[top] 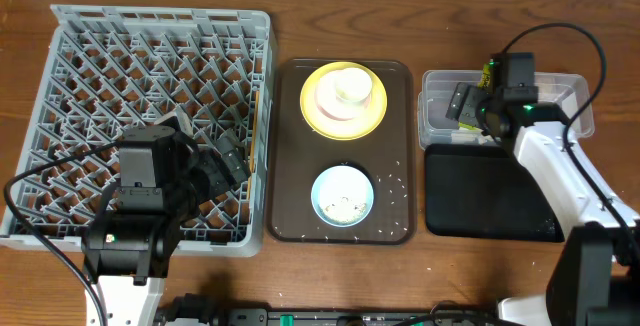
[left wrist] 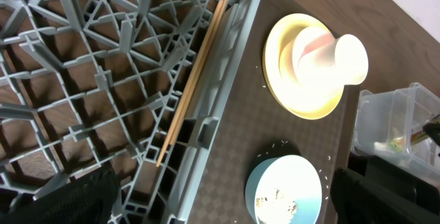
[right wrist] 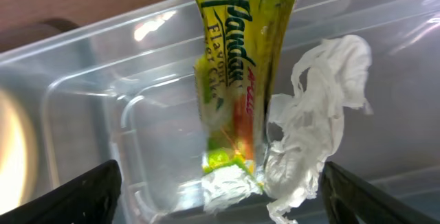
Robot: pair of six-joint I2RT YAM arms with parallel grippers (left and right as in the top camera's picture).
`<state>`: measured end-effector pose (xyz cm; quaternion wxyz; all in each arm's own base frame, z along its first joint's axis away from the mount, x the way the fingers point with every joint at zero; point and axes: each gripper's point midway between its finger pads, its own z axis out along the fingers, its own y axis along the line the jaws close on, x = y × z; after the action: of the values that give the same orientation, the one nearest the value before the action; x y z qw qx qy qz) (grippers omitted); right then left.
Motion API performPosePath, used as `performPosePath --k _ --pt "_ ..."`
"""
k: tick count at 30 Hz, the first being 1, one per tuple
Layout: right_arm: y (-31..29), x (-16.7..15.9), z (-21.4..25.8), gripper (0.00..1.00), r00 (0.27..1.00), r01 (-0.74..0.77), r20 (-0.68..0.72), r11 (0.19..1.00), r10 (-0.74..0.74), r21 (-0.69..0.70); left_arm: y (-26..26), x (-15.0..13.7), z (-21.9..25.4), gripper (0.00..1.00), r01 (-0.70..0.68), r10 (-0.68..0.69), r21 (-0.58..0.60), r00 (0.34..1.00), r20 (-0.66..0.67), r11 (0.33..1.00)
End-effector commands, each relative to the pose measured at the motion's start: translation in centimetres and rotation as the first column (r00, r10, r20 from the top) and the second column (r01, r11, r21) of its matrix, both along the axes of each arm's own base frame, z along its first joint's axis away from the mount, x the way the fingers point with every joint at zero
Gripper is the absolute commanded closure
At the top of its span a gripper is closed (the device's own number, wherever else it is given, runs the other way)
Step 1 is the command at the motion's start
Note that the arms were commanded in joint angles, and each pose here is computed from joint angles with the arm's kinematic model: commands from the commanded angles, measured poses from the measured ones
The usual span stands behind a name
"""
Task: Sort waste into correct bins and load items into the dishwasher
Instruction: 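Lower the wrapper into the clear bin and open the right gripper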
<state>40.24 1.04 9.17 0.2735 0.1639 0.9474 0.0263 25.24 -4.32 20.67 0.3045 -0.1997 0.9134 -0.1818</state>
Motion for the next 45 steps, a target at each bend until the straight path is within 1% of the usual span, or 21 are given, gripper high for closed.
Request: performPosePath --k 1,5,10,11,13,15,17,19,21,23,24,25,26,29,32,33,35,36,40,44,45 --pt "2.1 -0.1 4.6 0.07 0.989 -0.108 0.113 0.985 0.094 0.132 0.2 0.2 0.5 0.01 -0.012 0.012 0.0 1.0 0.012 1.0" --pt "5.3 -1.1 8.3 0.06 0.96 -0.241 0.208 0.933 0.188 0.267 0.2 0.2 0.5 0.01 -0.012 0.012 0.0 1.0 0.012 1.0" --pt "10.0 -4.0 11.9 0.04 0.903 -0.423 0.286 0.786 0.322 0.451 0.2 0.2 0.5 0.01 -0.012 0.012 0.0 1.0 0.012 1.0" --pt "10.4 -4.5 11.9 0.04 0.901 -0.43 0.277 0.775 0.334 0.464 0.2 0.2 0.5 0.01 -0.012 0.012 0.0 1.0 0.012 1.0" --pt "10.3 -5.5 11.0 0.04 0.919 -0.394 0.216 0.795 0.33 0.461 0.2 0.2 0.5 0.01 -0.012 0.012 0.0 1.0 0.012 1.0" --pt "9.3 -6.2 9.5 0.05 0.943 -0.332 0.138 0.843 0.302 0.424 0.2 0.2 0.5 0.01 -0.012 0.012 0.0 1.0 0.012 1.0" --pt "7.4 -6.5 7.8 0.05 0.968 -0.249 0.062 0.912 0.243 0.325 0.2 0.2 0.5 0.01 -0.012 0.012 0.0 1.0 0.012 1.0" --pt "5.2 -6.1 7.2 0.05 0.984 -0.178 0.041 0.961 0.173 0.21 0.2 0.2 0.5 0.01 -0.012 0.012 0.0 1.0 0.012 1.0" --pt "3.6 -4.9 7.6 0.14 0.989 -0.134 0.081 0.982 0.124 0.131 0.2 0.2 0.5 0.01 -0.012 0.012 0.0 1.0 0.012 1.0" --pt "3.5 -3.0 8.9 0.69 0.979 -0.134 0.169 0.984 0.114 0.114 0.2 0.2 0.5 0.01 -0.012 0.012 0.0 1.0 0.012 1.0" --pt "3.6 -2.4 9.3 0.87 0.973 -0.14 0.198 0.984 0.115 0.115 0.2 0.2 0.5 0.01 -0.012 0.012 0.0 1.0 0.012 1.0" --pt "3.7 -1.9 9.6 0.96 0.968 -0.143 0.221 0.983 0.115 0.114 0.2 0.2 0.5 0.01 -0.012 0.012 0.0 1.0 0.012 1.0" --pt "3.7 -1.1 10.0 0.99 0.961 -0.146 0.25 0.983 0.115 0.112 0.2 0.2 0.5 0.01 -0.012 0.012 0.0 1.0 0.012 1.0" --pt "3.6 0.4 9.8 0.99 0.954 -0.138 0.281 0.986 0.106 0.098 0.2 0.2 0.5 0.01 -0.012 0.012 0.0 1.0 0.012 1.0" --pt "2.3 1.2 7.7 0.99 0.969 -0.079 0.238 0.996 0.065 0.047 0.2 0.2 0.5 0.01 -0.012 0.012 0.0 1.0 0.012 1.0" --pt "1.7 1.3 6.9 0.95 0.974 -0.053 0.22 0.998 0.047 0.021 0.2 0.2 0.5 0.01 -0.012 0.012 0.0 1.0 0.012 1.0" --pt "0.2 1.7 4.5 0.55 0.986 0.012 0.168 0.999 -0.006 -0.036 0.2 0.2 0.5 0.01 -0.012 0.012 0.0 1.0 0.012 1.0" --pt "0.0 2.0 3.8 0.5 0.988 0.021 0.156 0.999 -0.014 -0.039 0.2 0.2 0.5 0.01 -0.012 0.012 0.0 1.0 0.012 1.0" --pt "-0.8 2.7 1.5 0.44 0.991 0.048 0.125 0.999 -0.045 -0.021 0.2 0.2 0.5 0.01 -0.012 0.012 0.0 1.0 0.012 1.0" --pt "-1.7 3.1 0.0 0.45 0.991 0.086 0.101 0.996 -0.084 -0.01 0.2 0.2 0.5 0.01 -0.012 0.012 0.0 1.0 0.012 1.0" --pt "-1.7 3.1 -0.3 0.47 0.992 0.086 0.096 0.996 -0.084 -0.011 0.2 0.2 0.5 0.01 -0.012 0.012 0.0 1.0 0.012 1.0"
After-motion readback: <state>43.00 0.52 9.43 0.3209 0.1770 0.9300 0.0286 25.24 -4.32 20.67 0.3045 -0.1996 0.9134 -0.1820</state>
